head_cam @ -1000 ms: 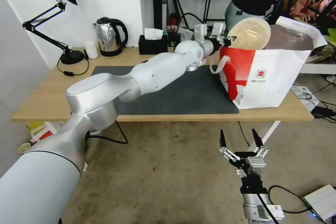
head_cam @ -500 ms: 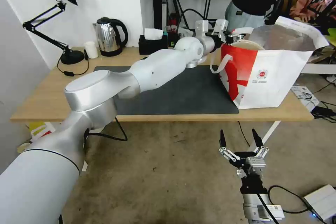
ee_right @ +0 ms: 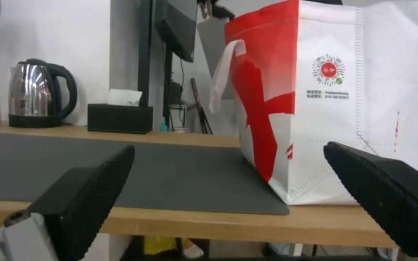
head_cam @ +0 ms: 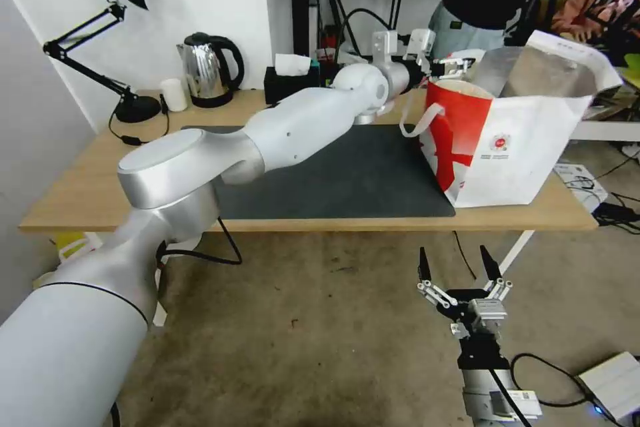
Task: Pick up the trash from the table and place it into the takeout bag.
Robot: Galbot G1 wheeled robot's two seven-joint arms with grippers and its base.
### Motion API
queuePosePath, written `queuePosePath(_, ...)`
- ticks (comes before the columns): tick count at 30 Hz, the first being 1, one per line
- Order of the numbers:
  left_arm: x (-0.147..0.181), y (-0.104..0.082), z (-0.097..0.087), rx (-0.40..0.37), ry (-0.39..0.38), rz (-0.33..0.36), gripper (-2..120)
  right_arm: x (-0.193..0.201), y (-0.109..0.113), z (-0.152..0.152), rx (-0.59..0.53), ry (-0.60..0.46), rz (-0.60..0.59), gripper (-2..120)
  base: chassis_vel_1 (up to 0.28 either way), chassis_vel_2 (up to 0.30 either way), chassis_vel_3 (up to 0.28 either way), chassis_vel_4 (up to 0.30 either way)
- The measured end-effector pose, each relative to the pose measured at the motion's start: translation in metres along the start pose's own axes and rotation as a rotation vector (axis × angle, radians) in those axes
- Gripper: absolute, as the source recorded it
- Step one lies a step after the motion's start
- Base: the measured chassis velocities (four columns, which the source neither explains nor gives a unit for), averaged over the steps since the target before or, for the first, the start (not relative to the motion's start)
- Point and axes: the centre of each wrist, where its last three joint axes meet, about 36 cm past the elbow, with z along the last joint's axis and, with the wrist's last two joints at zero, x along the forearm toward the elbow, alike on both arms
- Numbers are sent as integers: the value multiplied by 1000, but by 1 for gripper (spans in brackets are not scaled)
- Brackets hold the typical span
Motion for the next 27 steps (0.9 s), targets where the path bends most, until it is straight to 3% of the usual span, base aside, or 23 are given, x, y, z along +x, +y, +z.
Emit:
queuePosePath(3, 2, -2, -7, -1, -12, -1, 100, 0, 0, 0, 0, 0, 0, 100, 0, 0, 0, 0)
queuePosePath(6, 16, -13, -30, -11, -57, -5, 100, 0, 0, 0, 0, 0, 0, 100, 0, 0, 0, 0)
queuePosePath(8, 20, -14, -34, -11, -66, -10, 100, 0, 0, 0, 0, 0, 0, 100, 0, 0, 0, 0)
queuePosePath(10, 37, -17, -55, -6, -126, -6, 100, 0, 0, 0, 0, 0, 0, 100, 0, 0, 0, 0)
queuePosePath(12, 37, -17, -56, -6, -128, -5, 100, 0, 0, 0, 0, 0, 0, 100, 0, 0, 0, 0)
queuePosePath(13, 47, -17, -69, -14, -153, -10, 100, 0, 0, 0, 0, 0, 0, 100, 0, 0, 0, 0)
queuePosePath(15, 58, -14, -77, -24, -169, -28, 100, 0, 0, 0, 0, 0, 0, 100, 0, 0, 0, 0)
queuePosePath(20, 79, -8, -84, -58, -206, -71, 100, 0, 0, 0, 0, 0, 0, 100, 0, 0, 0, 0)
queuePosePath(23, 119, 5, -84, -120, -250, -126, 100, 0, 0, 0, 0, 0, 0, 100, 0, 0, 0, 0)
queuePosePath(24, 119, 5, -84, -120, -250, -126, 100, 0, 0, 0, 0, 0, 0, 100, 0, 0, 0, 0)
queuePosePath(27, 158, 6, -85, -166, -297, -144, 100, 0, 0, 0, 0, 0, 0, 100, 0, 0, 0, 0)
